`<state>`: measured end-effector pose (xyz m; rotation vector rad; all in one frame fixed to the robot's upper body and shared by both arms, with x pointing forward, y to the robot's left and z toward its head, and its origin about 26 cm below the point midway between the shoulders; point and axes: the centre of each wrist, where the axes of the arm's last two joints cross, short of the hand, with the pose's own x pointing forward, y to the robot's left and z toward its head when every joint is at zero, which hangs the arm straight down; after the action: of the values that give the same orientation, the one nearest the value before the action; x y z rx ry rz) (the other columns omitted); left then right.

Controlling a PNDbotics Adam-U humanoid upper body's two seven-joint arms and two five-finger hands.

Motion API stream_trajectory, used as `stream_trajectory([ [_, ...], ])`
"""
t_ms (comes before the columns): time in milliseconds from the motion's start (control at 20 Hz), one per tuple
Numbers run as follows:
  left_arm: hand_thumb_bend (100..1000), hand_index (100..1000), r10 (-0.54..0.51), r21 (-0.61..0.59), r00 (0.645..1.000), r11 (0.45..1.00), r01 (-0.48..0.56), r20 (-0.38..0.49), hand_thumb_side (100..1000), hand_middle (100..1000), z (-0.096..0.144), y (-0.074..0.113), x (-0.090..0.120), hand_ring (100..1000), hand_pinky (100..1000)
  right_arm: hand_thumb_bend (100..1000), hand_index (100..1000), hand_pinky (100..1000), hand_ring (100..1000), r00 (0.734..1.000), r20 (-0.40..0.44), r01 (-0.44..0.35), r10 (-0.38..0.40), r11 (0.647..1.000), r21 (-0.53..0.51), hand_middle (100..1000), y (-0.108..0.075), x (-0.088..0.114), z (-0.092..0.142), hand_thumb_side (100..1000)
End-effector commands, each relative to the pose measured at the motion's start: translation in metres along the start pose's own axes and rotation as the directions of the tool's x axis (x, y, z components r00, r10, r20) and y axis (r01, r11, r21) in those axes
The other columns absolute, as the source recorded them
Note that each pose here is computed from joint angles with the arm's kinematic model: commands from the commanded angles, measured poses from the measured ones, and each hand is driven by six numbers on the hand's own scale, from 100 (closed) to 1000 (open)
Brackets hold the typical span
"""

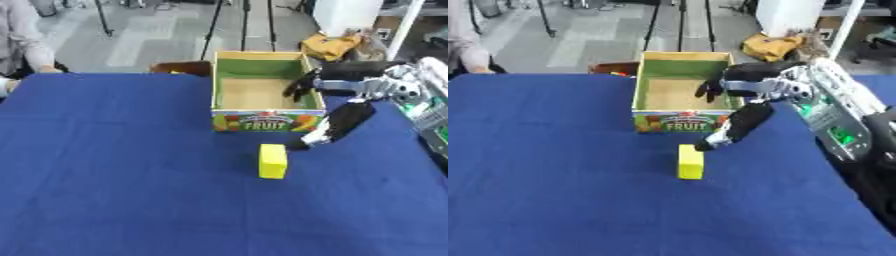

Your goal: Pick up objects on the table and place them in the box.

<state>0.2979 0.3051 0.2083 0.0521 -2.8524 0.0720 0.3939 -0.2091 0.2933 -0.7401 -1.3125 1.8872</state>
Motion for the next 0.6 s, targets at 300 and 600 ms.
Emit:
stream_trajectory([
  [300,100,946,0.008,-0.013,1.000,1.000,-0.008,0.030,986,854,-0.008,-0.002,0.004,758,561,584,940,852,874,1.000,-0.010,0.014,-0.013,0.999,0.029,773,0.004,0.009,-0.007,649],
  [600,100,947,0.011,-0.013,0.999,1.000,-0.010,0.030,987,855,-0.009,-0.003,0.004,759,562,542,936,854,878,0.999,-0.032,0.012,-0.010,0.997,0.073,776,0.016,0.011,-0.019,615],
])
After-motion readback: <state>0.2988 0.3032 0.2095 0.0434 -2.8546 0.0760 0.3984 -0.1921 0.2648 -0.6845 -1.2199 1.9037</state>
